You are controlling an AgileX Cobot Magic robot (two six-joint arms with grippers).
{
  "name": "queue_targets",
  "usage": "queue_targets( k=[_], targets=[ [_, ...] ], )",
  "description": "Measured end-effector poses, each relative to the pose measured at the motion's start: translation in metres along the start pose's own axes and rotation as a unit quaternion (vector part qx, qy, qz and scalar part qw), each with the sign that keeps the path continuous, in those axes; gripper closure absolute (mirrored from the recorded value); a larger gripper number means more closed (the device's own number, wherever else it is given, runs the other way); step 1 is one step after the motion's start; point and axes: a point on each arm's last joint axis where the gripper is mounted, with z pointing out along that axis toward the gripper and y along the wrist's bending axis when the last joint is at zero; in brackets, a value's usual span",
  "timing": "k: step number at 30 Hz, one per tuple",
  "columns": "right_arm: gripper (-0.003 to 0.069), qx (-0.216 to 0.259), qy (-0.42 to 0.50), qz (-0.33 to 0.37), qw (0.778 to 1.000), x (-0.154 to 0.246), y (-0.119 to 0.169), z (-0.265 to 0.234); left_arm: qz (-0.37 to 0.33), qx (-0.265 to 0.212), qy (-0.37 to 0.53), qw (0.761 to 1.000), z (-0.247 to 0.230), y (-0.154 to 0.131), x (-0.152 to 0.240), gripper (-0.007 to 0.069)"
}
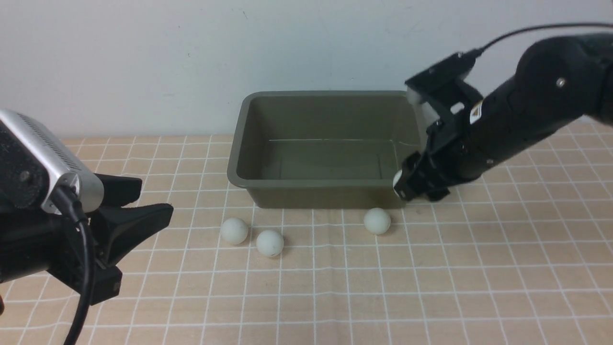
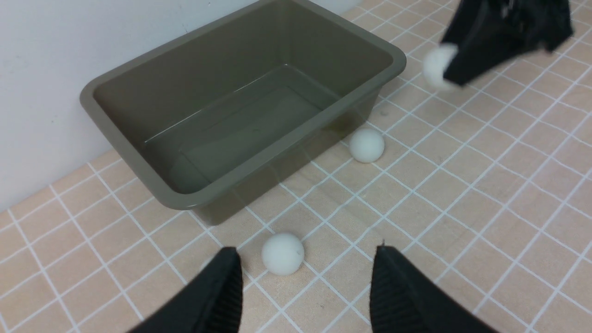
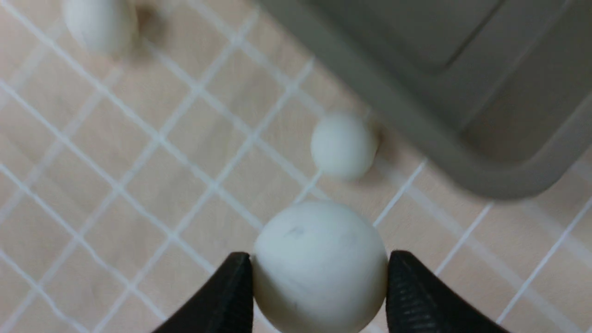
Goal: Put the table tennis balls into the box on the light coffee tablecloth.
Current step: 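Release the ping pong ball into the bin and lift the gripper away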
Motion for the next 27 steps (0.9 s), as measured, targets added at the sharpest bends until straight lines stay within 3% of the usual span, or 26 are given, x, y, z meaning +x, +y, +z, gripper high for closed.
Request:
queue_targets(
  k=[7,16,22,27],
  targets=[
    [0.0319,0.010,-0.051,0.000,0.999,-0.056,-0.016,0.015,0.000,0.000,0.000,1.000,0.000,0.000,0.000,0.0317],
    [0.0319,0.003,0.023,0.028,0.999,-0.070,-0.049,0.091,0.000,0.016,0.003,1.000,0.000,-0.003,0.001,0.0317],
    [0.0218,0.017,0.017,0.038,0.999,-0.078,-0.052,0.082,0.000,0.020,0.004,1.000,0.000,-0.004,0.001,0.0317],
    [0.0227,0.025,-0.001,0.030,0.999,-0.089,-0.049,0.036,0.000,0.020,0.004,1.000,0.000,-0.004,0.001,0.0317]
  ],
)
